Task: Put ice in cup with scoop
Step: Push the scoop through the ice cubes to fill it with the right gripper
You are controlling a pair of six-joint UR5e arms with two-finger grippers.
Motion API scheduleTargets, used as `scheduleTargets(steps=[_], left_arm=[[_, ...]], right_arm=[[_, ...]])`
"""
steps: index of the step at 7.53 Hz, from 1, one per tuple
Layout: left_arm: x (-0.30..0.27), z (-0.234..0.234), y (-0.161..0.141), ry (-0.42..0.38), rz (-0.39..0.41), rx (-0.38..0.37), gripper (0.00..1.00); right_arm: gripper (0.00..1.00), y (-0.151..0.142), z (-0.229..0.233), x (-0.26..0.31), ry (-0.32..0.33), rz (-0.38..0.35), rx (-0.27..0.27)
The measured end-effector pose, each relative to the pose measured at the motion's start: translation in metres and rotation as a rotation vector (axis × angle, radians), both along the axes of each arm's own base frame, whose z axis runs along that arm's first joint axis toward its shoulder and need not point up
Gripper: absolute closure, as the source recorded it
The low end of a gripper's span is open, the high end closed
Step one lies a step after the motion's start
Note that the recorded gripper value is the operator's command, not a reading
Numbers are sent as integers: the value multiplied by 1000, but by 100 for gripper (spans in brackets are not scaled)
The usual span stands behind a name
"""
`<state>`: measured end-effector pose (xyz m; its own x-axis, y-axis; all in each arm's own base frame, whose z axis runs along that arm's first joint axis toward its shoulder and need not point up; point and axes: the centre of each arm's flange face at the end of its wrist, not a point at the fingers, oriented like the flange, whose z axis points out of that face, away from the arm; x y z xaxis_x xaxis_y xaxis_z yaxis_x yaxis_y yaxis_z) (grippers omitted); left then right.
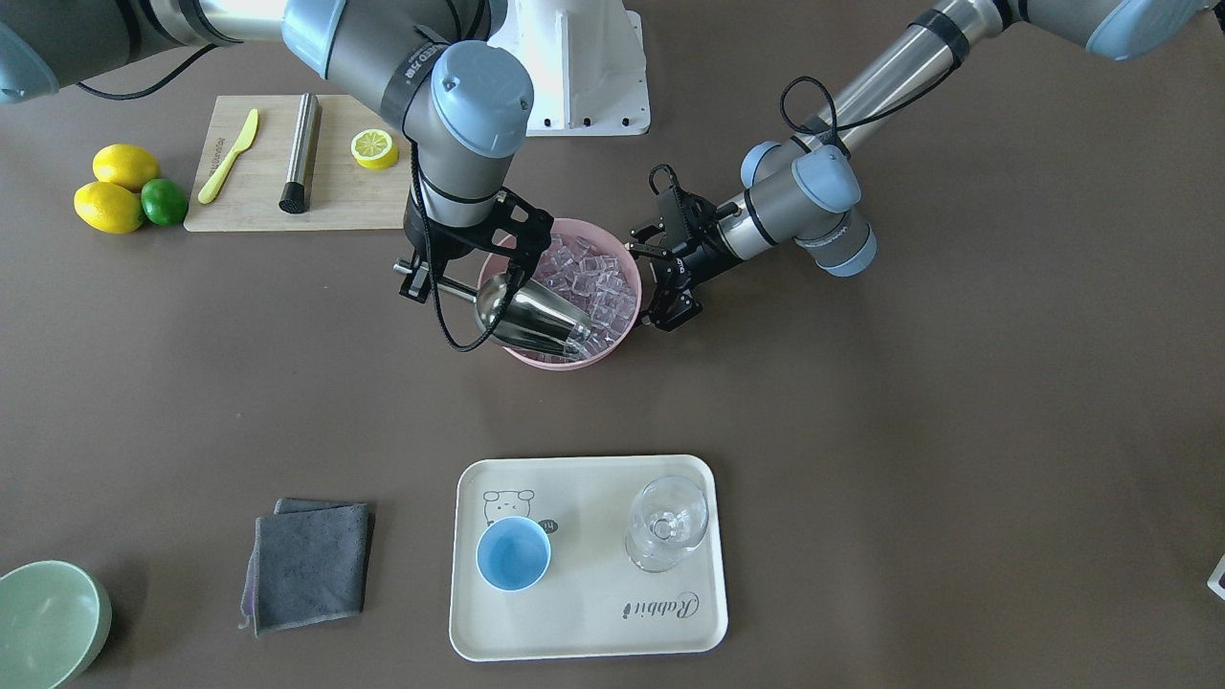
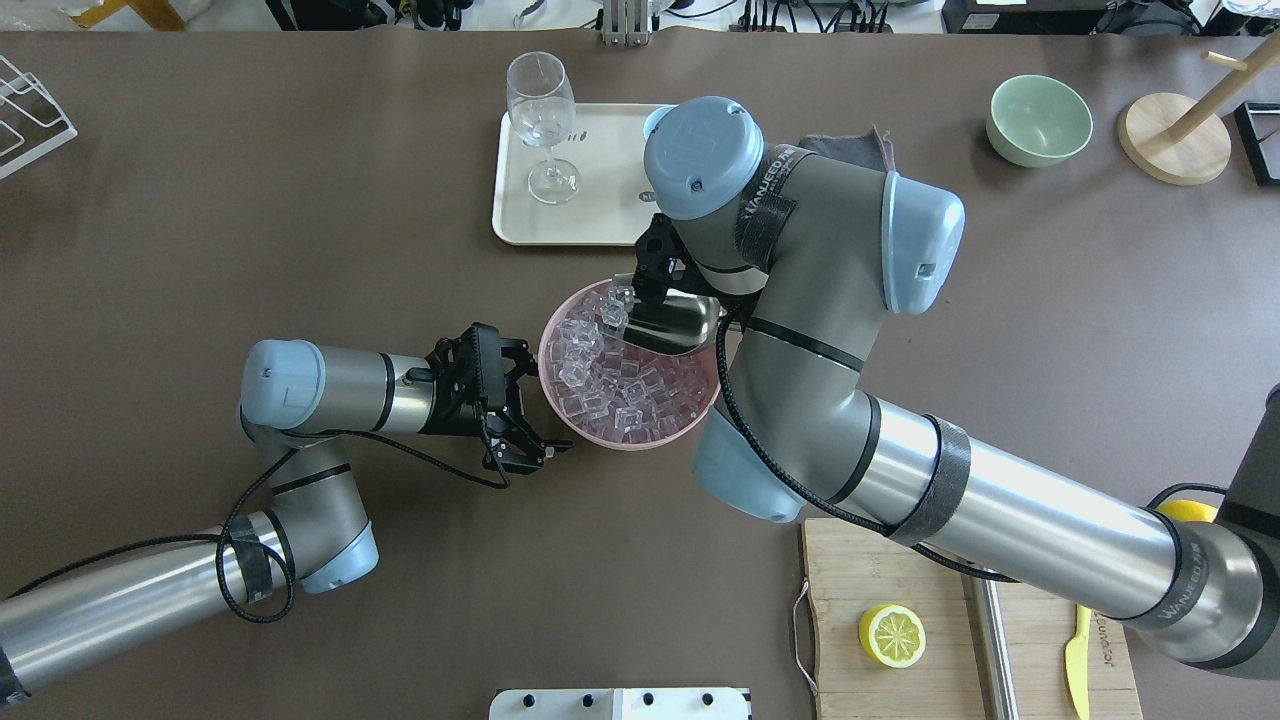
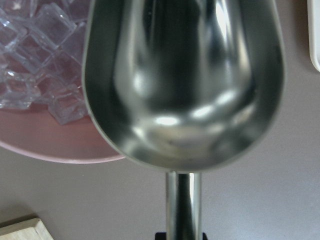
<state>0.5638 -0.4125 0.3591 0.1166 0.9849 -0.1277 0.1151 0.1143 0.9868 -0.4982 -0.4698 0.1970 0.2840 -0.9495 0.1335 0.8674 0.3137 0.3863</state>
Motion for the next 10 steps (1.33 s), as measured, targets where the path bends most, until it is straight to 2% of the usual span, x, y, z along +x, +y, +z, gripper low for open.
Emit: scheduleTargets(steps=[5,10], left_arm=[[-3,3,-4,-7,-5,-6,3],[-9,4,-11,-15,-8,-10,3]], right_arm=[[100,4,-3,1,4,-17,-13],[100,12,-12,-5,-2,-63,-12]])
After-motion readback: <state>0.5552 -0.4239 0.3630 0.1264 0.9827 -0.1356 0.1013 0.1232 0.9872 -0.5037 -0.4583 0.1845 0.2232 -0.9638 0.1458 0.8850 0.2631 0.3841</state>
